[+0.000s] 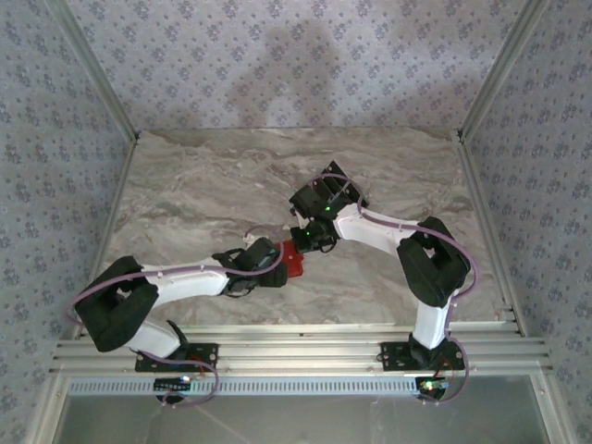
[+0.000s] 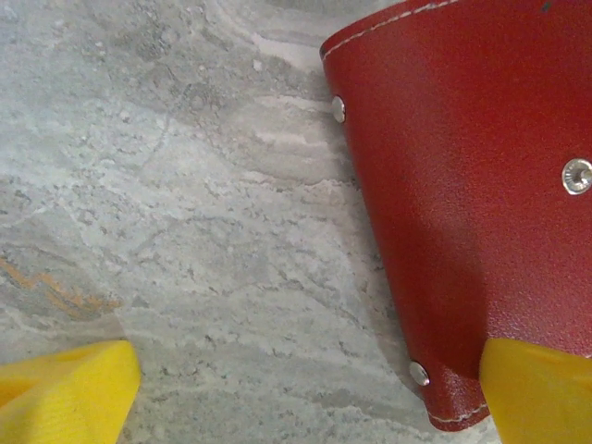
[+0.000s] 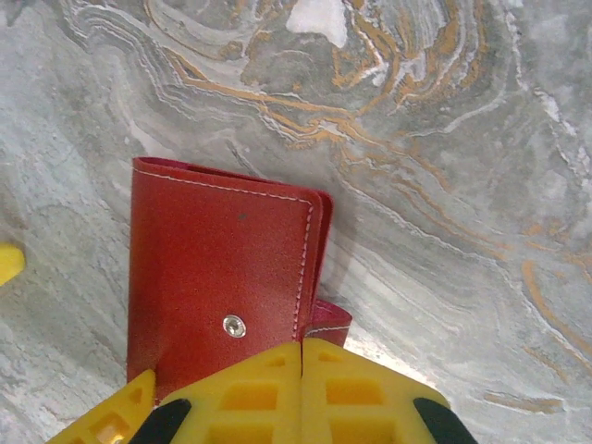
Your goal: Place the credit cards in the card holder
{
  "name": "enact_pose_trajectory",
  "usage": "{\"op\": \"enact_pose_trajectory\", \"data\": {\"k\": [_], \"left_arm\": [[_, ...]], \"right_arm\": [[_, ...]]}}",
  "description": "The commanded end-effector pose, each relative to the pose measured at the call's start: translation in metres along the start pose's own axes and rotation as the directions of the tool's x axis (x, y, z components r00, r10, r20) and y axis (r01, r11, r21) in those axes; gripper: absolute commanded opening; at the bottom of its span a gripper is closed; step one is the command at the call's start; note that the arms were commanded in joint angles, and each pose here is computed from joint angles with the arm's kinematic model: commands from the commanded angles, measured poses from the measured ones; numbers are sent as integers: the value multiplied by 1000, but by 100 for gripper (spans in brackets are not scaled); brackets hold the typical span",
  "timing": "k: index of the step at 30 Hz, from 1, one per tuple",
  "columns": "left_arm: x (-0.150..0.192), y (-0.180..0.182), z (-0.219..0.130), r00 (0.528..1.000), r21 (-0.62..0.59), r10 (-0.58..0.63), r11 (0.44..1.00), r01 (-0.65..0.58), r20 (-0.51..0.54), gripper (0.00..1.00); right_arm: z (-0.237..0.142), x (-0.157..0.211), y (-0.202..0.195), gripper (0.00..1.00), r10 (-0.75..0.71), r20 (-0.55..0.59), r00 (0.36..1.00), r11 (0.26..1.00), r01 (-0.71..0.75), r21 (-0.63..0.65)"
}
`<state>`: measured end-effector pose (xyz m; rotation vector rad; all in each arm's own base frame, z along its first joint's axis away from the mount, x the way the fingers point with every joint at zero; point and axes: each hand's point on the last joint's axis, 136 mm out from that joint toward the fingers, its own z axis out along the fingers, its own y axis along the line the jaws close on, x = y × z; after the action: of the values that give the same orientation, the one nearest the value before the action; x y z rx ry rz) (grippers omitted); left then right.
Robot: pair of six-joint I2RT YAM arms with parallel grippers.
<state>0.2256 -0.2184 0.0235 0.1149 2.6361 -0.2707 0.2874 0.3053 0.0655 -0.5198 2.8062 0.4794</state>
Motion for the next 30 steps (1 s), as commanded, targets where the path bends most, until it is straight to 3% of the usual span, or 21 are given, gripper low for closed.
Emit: {"op": "enact_pose_trajectory", "data": {"k": [1,30], "left_arm": [[14,11,11,999,-46,-4,999,2,-48,96],[15,8,12,999,-28,3,1000,-4,-46,95]], "right_arm": [[-8,-2,11,0,-19,20,1000,999,20,-48],[29,5,21,0,-47,-52,998,998,45,-50]]}}
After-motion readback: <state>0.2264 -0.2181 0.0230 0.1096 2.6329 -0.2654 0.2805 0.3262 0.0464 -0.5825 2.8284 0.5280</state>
